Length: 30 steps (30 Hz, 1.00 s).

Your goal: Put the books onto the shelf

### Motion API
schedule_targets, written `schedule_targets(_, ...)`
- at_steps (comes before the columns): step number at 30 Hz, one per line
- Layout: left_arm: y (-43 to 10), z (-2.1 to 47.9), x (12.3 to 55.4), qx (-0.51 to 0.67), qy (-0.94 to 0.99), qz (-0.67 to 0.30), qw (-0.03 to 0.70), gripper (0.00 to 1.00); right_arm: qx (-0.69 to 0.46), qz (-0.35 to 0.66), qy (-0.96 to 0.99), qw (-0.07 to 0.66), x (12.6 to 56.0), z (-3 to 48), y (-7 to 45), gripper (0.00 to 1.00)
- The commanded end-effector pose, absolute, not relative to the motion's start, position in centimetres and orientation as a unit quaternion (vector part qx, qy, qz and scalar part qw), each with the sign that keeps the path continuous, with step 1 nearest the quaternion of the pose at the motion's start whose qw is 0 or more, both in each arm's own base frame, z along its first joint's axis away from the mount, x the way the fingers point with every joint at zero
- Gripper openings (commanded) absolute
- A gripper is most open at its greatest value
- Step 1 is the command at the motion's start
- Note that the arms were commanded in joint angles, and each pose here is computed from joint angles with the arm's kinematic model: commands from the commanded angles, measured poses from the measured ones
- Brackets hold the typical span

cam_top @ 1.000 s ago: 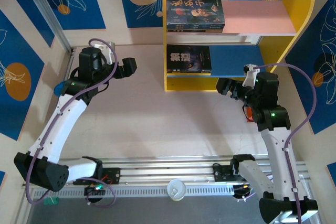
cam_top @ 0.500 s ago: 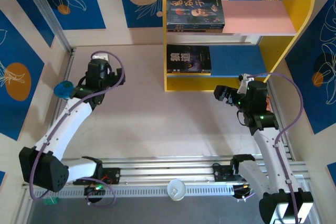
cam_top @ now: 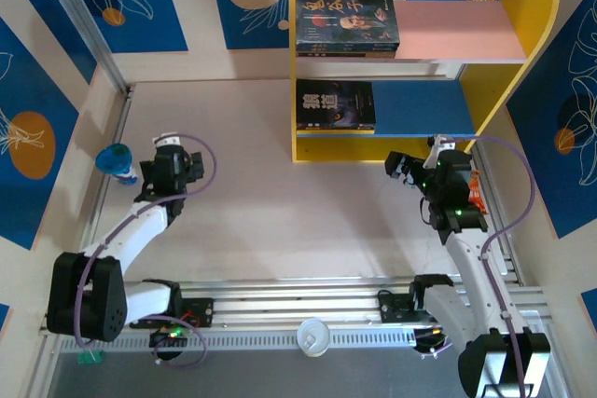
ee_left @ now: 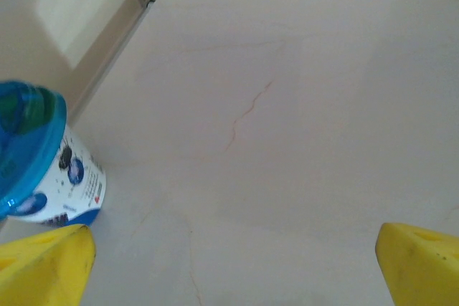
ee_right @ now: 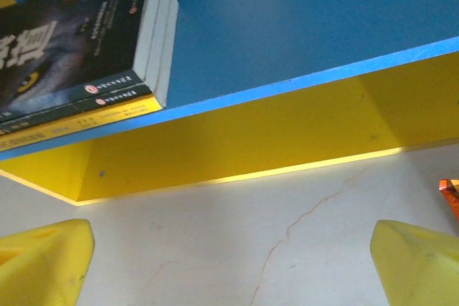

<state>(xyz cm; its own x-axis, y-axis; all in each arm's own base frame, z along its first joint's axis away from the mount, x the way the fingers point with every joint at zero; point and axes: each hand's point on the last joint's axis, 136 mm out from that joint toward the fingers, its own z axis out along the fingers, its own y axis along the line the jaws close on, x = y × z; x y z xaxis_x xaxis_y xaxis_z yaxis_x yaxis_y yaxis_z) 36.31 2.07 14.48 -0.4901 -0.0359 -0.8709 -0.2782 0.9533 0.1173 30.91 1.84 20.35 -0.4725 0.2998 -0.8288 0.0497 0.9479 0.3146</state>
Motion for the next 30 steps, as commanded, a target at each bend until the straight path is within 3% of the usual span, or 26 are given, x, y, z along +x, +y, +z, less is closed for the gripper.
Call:
schedule_targets(1, 2.2, 15.6, 37.5, -0.088, 0.814, 0.106, 0.565, 1.00, 0.093, 0.103, 0.835, 0.532, 31.6, 20.6, 1.2, 0.99)
schedule_targets(10, 2.3, 12.5, 37.3, -0.070, 0.786, 0.088, 0.608, 1.00, 0.054, 0.075, 0.840, 0.535, 31.7, 18.4, 1.2, 0.99)
schedule_targets(18, 0.5, 9.9, 38.7, -0.021, 0.788, 0.059, 0.612, 1.00, 0.062, 0.064, 0.853, 0.514, 32.3, 16.6, 0.8, 0.99)
schedule_targets(30, 0.0, 9.4, 39.1, -0.009, 0.806, 0.057, 0.590, 1.00, 0.066, 0.085, 0.824, 0.557, 33.3, 15.4, 0.4, 0.99)
